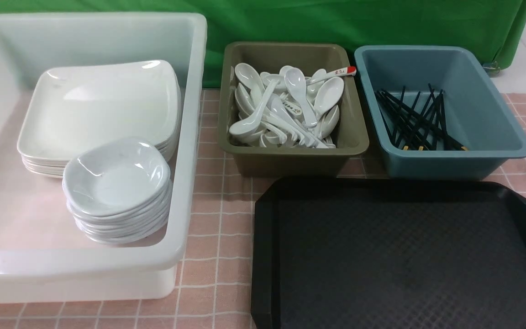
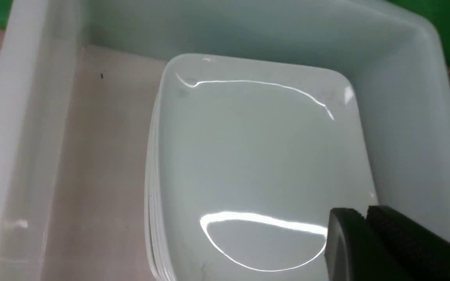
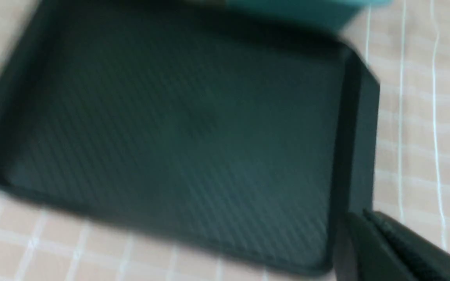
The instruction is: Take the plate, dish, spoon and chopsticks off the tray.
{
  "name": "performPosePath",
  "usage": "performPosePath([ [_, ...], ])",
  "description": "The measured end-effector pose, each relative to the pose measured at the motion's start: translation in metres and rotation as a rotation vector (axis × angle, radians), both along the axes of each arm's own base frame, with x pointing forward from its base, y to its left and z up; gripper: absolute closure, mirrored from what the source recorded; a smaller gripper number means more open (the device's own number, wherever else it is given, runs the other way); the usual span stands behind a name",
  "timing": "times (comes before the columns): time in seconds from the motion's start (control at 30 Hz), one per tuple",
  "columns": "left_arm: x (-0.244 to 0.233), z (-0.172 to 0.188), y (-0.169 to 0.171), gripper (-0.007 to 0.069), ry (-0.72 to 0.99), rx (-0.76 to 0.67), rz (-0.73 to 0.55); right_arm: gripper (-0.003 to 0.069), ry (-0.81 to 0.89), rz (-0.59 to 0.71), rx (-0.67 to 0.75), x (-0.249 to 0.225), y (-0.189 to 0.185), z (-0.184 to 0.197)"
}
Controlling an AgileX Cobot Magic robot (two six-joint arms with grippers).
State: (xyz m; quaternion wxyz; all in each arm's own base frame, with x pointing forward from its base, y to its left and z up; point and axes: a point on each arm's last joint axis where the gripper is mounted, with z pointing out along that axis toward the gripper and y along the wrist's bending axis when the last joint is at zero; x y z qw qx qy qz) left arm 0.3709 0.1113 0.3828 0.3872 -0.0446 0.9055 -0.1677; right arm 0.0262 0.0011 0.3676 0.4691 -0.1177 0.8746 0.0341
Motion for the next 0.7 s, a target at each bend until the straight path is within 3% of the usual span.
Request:
performPosePath([
  [0.13, -0.01, 0.015, -0.005, 0.0631, -0.031, 0.007, -0.008, 0.0629, -0.344, 0.052, 0.16, -0.005, 0.005, -0.037],
  [0.27, -0.013, 0.017, -0.007, 0.0632, -0.023, 0.004, -0.019, 0.0629, -0.549, 0.061, 0.227, 0.011, 0.01, -0.064],
  [0.43, -0.015, 0.015, -0.009, 0.0632, 0.005, -0.005, -0.042, 0.0627, -0.619, 0.062, 0.249, 0.018, 0.012, -0.075],
  [0.7, -0.019, 0.014, -0.016, 0.0632, 0.044, -0.062, -0.093, 0.0611, -0.579, 0.061, 0.238, 0.019, 0.013, -0.083],
])
